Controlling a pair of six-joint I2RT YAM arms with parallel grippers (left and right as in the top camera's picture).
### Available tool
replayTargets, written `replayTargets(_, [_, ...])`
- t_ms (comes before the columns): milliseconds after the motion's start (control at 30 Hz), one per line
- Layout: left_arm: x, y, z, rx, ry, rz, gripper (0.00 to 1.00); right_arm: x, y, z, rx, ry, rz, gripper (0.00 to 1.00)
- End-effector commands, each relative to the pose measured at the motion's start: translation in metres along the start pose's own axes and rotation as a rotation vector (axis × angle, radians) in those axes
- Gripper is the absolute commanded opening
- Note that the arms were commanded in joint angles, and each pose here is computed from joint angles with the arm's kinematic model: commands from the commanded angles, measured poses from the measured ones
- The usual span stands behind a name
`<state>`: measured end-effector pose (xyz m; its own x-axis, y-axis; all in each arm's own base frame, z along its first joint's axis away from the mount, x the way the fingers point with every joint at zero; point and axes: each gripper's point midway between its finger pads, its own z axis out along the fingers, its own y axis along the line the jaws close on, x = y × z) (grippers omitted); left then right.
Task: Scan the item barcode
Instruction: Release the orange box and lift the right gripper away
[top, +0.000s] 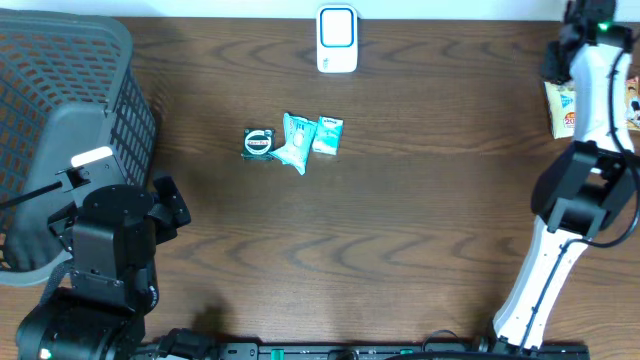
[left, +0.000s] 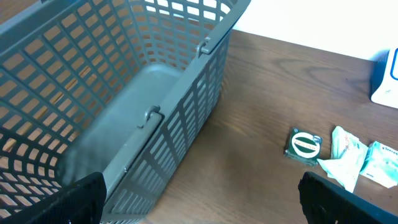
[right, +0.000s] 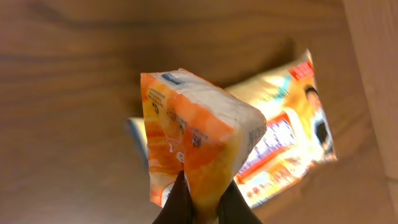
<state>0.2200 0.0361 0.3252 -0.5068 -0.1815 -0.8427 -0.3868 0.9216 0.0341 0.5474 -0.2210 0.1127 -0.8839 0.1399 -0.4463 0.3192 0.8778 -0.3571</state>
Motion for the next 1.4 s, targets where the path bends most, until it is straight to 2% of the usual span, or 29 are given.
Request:
replayTargets(0, [-0.003,0.002,-0.002,-0.008,-0.009,-0.007,0.98,0.002,-0.031,-0.008,0.02,0.007,0.066,0.01])
replayTargets(200, [-0.003,0.002,-0.002,-0.008,-0.008,-0.007,0.98,0.036,-0.082,0.006,0.063,0.103,0.326,0.01])
replayTargets(333, [-0.003,0.002,-0.002,-0.008,-0.009,-0.007,0.98,0.053,-0.095,0.011,0.048,0.155,0.471,0.01])
replayTargets(567, [-0.003,0.002,-0.002,-0.008,-0.009,-0.007,0.98,0.068,-0.094,0.019,-0.016,0.205,0.533,0.01])
replayTargets(633, [-0.003,0.002,-0.002,-0.008,-0.009,-0.007,0.98,0.074,-0.092,0.023,-0.016,0.22,0.529,0.1])
replayTargets(667, [-0.003,0.002,-0.002,-0.008,-0.009,-0.007,0.98,0.076,-0.09,0.025,-0.017,0.227,0.528,0.33])
replayTargets(700, [-0.003,0.002,-0.002,-0.008,-0.009,-0.007,0.98,0.079,-0.089,0.027,-0.017,0.235,0.529,0.42])
replayTargets(900, [-0.003,0.002,-0.002,-0.008,-0.009,-0.007,0.98,0.093,-0.08,0.036,-0.02,0.278,0.513,0.68])
replayTargets(1033, [-0.003,0.002,-0.002,-0.008,-0.009,-0.007,0.98,0.092,-0.081,0.031,-0.02,0.276,0.513,0.77])
replayTargets(1200, [-0.003,0.002,-0.002,-0.008,-0.008,-0.007,0.98,0.071,-0.08,0.004,-0.054,0.205,0.519,0.78])
replayTargets(1367, [-0.003,0.002,-0.002,-0.008,-0.009,-0.007,0.98,0.029,-0.047,-0.049,-0.275,0.078,0.519,0.8])
